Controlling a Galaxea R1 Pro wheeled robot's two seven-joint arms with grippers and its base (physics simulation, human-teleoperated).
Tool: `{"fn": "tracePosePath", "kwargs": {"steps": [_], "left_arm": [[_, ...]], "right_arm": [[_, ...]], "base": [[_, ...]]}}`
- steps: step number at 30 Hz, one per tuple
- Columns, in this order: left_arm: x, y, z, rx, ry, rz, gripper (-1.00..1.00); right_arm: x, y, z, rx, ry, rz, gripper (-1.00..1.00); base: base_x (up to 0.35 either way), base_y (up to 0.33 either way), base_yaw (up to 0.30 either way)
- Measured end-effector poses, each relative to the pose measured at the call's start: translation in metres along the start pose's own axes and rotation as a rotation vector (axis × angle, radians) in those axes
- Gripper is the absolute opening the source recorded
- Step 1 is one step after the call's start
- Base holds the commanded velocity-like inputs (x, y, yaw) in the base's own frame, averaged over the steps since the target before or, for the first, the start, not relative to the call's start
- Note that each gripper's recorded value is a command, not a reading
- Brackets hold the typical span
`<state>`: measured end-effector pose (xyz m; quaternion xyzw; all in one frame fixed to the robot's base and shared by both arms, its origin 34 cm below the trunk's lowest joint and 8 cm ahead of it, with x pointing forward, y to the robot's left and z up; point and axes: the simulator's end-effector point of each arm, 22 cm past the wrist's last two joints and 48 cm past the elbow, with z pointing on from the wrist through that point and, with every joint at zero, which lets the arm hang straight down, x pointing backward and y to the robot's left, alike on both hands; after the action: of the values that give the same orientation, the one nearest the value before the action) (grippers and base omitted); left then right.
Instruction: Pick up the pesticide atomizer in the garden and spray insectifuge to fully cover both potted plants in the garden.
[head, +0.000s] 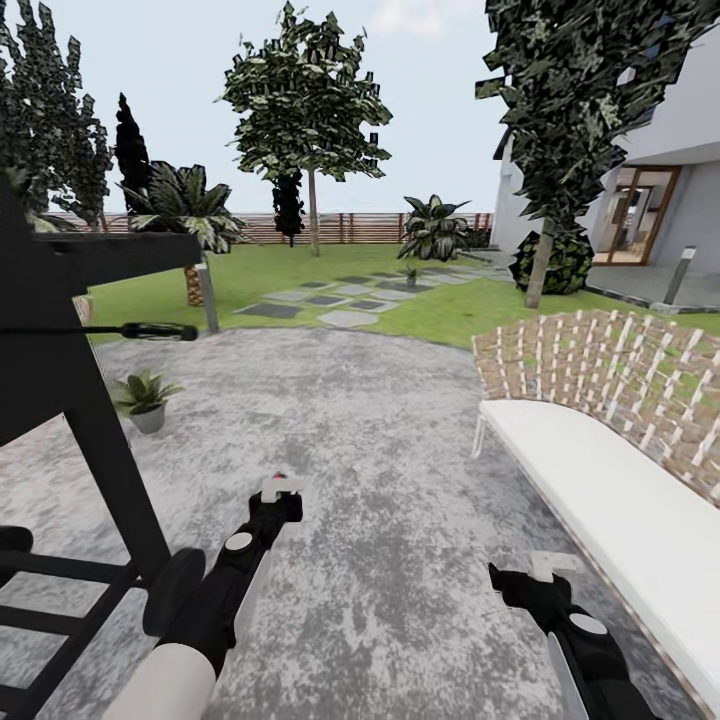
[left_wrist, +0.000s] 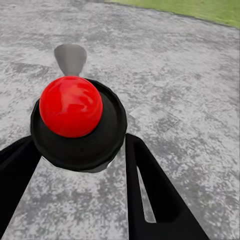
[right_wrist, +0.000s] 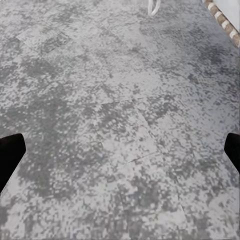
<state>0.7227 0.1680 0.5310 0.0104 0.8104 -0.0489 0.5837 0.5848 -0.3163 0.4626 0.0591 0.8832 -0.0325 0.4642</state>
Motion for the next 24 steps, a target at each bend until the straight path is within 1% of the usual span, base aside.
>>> {"fn": "tracePosePath", "kwargs": {"steps": [24], "left_arm": [[-0.0094,-0.0005,-0.0032,0.0,-0.016,0.002,-1.0]], "right_arm": [[-0.007,0.0004,-0.0036,-0.002,-0.016,0.003,1.0]], "base": [[0.336,0.0,0.0]]}}
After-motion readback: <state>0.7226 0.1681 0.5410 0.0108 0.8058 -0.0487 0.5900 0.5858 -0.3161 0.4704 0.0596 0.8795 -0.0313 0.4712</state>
